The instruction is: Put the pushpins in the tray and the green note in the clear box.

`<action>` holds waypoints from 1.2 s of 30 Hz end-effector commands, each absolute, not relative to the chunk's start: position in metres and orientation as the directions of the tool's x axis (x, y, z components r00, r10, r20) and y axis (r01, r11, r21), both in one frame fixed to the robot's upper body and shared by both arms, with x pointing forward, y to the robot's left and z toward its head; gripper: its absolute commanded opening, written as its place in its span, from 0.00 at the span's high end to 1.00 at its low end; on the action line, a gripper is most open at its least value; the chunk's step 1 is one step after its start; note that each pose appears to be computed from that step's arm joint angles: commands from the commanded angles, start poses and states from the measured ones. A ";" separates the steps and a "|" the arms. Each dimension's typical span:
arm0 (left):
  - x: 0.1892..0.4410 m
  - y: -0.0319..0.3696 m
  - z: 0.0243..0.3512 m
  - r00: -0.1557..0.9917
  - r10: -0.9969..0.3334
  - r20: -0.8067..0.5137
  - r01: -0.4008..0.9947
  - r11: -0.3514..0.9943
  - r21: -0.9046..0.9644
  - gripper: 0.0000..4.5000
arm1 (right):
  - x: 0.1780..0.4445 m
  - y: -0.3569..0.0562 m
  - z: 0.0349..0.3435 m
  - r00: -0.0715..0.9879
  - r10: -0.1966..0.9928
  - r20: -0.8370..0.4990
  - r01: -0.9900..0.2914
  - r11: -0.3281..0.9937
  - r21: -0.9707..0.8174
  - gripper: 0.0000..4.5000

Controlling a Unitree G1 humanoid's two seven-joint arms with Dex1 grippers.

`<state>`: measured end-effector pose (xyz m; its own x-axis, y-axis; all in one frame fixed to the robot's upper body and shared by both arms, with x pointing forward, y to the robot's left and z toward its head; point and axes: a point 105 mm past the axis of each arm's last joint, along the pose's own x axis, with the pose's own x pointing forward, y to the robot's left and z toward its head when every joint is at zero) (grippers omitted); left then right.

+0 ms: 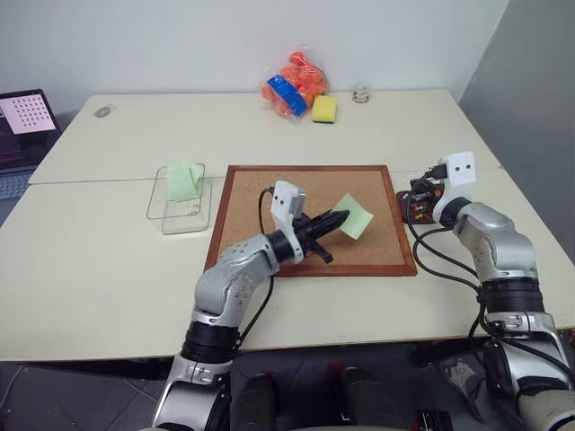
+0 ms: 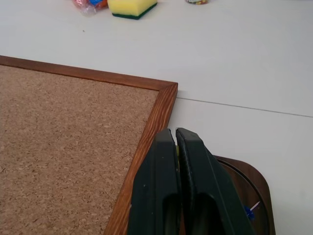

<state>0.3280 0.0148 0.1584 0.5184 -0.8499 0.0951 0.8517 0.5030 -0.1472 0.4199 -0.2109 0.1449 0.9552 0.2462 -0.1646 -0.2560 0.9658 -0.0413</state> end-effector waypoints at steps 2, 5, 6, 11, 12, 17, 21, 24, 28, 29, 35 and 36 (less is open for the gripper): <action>0.326 0.006 0.163 0.492 -0.867 0.081 0.862 0.498 0.091 1.00 | 0.432 -0.217 0.153 0.965 0.221 -0.143 -0.223 0.975 -0.001 1.00; 0.327 0.007 0.163 0.491 -0.866 0.094 0.863 0.499 0.081 1.00 | 0.436 -0.219 0.153 0.966 0.213 -0.146 -0.212 0.977 0.024 0.95; 0.328 0.007 0.163 0.492 -0.865 0.097 0.863 0.499 0.080 1.00 | 0.437 -0.219 0.152 0.966 0.210 -0.148 -0.208 0.978 0.032 0.89; 0.329 0.007 0.163 0.497 -0.862 0.103 0.860 0.505 0.073 1.00 | 0.439 -0.227 0.151 0.972 0.181 -0.151 -0.176 0.983 0.042 0.68; 0.328 0.007 0.163 0.497 -0.862 0.103 0.860 0.504 0.071 1.00 | 0.439 -0.229 0.151 0.973 0.173 -0.151 -0.169 0.985 0.039 0.64; 0.328 0.007 0.162 0.494 -0.863 0.101 0.863 0.501 0.066 1.00 | 0.440 -0.238 0.151 0.979 0.138 -0.149 -0.136 0.990 0.026 0.41; 0.329 0.007 0.162 0.492 -0.865 0.098 0.864 0.499 0.066 1.00 | 0.440 -0.240 0.150 0.980 0.129 -0.150 -0.127 0.992 0.025 0.21; 0.330 0.009 0.162 0.493 -0.865 0.097 0.864 0.500 0.066 1.00 | 0.439 -0.239 0.149 0.979 0.136 -0.152 -0.133 0.991 0.028 0.06; 0.331 0.011 0.163 0.497 -0.862 0.098 0.861 0.504 0.067 1.00 | 0.439 -0.237 0.149 0.977 0.144 -0.155 -0.139 0.989 0.039 0.01; 0.332 0.011 0.163 0.498 -0.861 0.098 0.860 0.505 0.067 1.00 | 0.439 -0.237 0.148 0.976 0.146 -0.160 -0.140 0.989 0.049 0.01; 0.333 0.013 0.164 0.507 -0.856 0.103 0.855 0.514 0.066 1.00 | 0.440 -0.231 0.146 0.971 0.167 -0.172 -0.152 0.984 0.096 0.01; 0.333 0.014 0.163 0.508 -0.855 0.102 0.855 0.515 0.066 1.00 | 0.440 -0.230 0.145 0.969 0.171 -0.176 -0.153 0.982 0.108 0.01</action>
<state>0.3330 0.0132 0.1492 0.5121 -0.8572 0.0540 0.8571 0.5141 0.0330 0.4344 -0.2314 0.1226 0.9575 0.1633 -0.2376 -0.1487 0.9858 0.0782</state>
